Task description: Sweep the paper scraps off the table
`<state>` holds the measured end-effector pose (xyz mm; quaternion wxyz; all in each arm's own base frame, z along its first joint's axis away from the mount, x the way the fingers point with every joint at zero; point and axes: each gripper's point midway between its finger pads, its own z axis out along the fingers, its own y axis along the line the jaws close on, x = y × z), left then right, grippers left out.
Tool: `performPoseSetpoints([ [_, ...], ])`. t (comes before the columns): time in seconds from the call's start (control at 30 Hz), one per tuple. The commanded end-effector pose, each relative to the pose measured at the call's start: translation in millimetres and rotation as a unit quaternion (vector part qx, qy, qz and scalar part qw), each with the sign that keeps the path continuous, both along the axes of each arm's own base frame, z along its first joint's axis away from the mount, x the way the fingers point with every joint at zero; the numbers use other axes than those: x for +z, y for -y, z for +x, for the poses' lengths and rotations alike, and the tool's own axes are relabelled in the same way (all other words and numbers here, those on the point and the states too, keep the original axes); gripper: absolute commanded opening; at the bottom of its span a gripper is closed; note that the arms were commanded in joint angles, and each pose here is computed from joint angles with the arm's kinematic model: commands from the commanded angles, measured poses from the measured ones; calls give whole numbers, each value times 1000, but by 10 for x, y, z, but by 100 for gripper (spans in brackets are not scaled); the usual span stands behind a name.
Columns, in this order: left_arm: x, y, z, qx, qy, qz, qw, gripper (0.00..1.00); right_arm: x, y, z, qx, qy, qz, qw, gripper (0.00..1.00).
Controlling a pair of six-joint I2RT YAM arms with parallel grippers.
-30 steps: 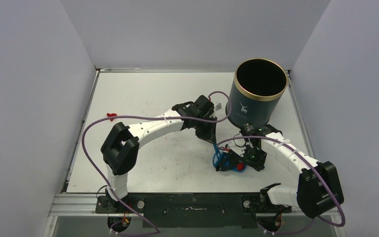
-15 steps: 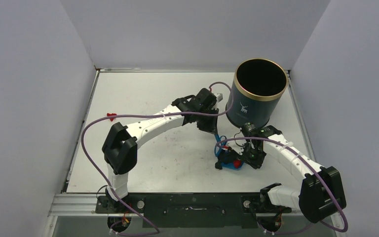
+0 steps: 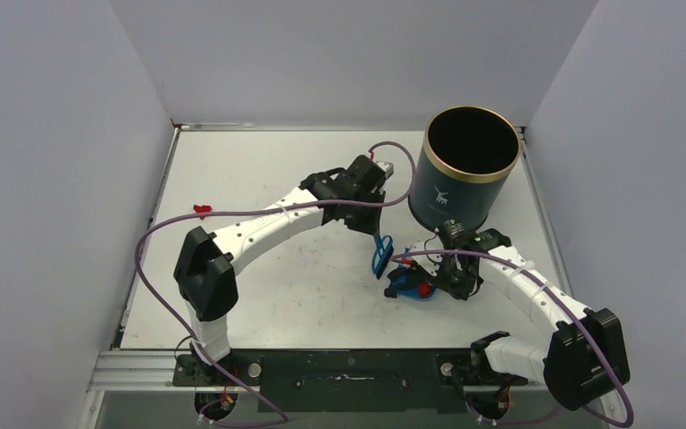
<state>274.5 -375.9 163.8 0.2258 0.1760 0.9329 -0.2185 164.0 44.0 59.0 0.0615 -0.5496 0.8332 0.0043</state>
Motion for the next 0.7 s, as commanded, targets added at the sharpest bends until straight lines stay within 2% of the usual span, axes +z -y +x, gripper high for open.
performPoseSetpoints([
  [0.0,459,-274,169,23,63,5,998,0,130,-141,174,0,44,35,998,12],
  [0.3,560,-1065,176,75,85,19,993,0,325,-267,294,-5,59,62,996,11],
  [0.57,340,-1680,-245,65,87,14,994,0,597,-419,349,-9,62,97,993,6],
  [0.67,302,-1735,-384,50,102,-22,993,0,669,-473,383,-11,67,110,992,5],
])
